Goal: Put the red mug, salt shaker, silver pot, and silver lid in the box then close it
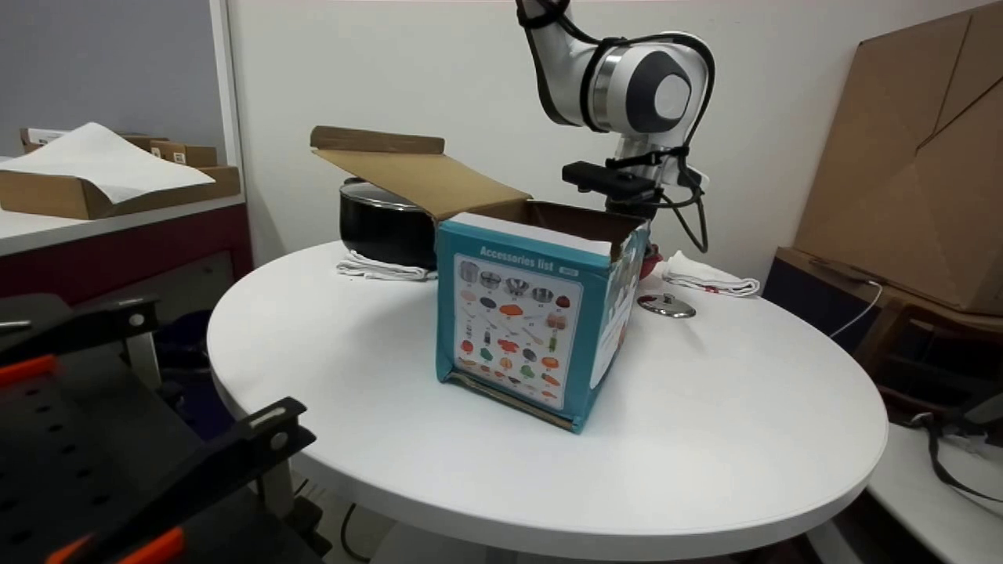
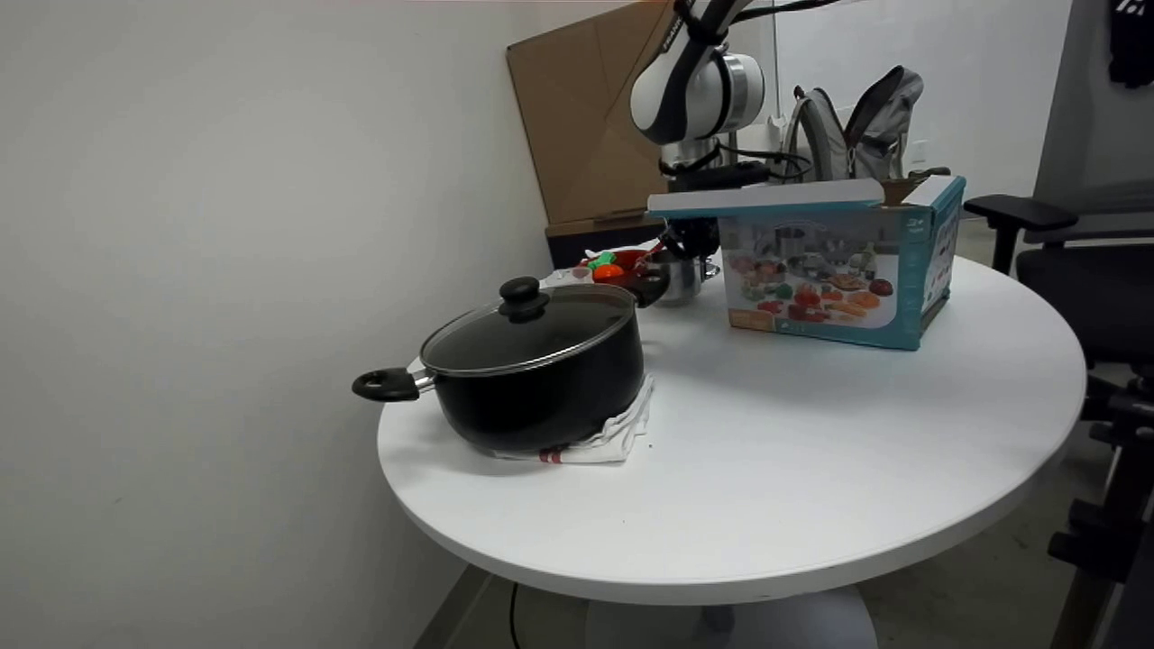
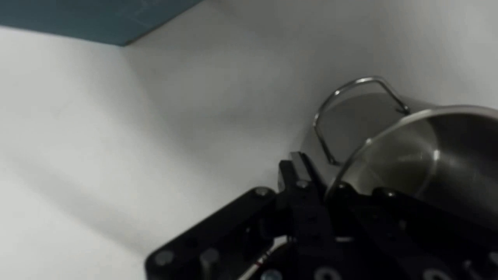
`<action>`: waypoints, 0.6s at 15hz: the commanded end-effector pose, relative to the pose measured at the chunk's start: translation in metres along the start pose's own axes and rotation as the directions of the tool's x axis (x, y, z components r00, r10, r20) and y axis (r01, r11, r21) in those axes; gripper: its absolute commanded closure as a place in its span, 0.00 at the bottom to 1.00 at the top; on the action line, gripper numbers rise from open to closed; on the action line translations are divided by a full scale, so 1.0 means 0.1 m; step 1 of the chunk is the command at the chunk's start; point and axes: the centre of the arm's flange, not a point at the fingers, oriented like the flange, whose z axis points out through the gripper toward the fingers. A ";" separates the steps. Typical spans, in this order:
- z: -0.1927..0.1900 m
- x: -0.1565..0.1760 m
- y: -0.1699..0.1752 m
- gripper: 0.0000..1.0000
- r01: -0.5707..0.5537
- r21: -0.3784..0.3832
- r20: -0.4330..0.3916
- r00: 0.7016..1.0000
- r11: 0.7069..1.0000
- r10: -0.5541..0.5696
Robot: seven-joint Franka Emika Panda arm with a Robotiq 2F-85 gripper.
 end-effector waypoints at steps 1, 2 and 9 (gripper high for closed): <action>-0.47 -0.11 -0.19 0.99 0.045 0.043 -0.012 0.999 0.998 -0.045; -0.62 -0.13 -0.23 0.99 0.056 0.047 -0.027 0.998 0.997 -0.054; -1.63 -0.40 -0.40 0.99 0.214 -0.005 -0.018 0.977 0.977 -0.214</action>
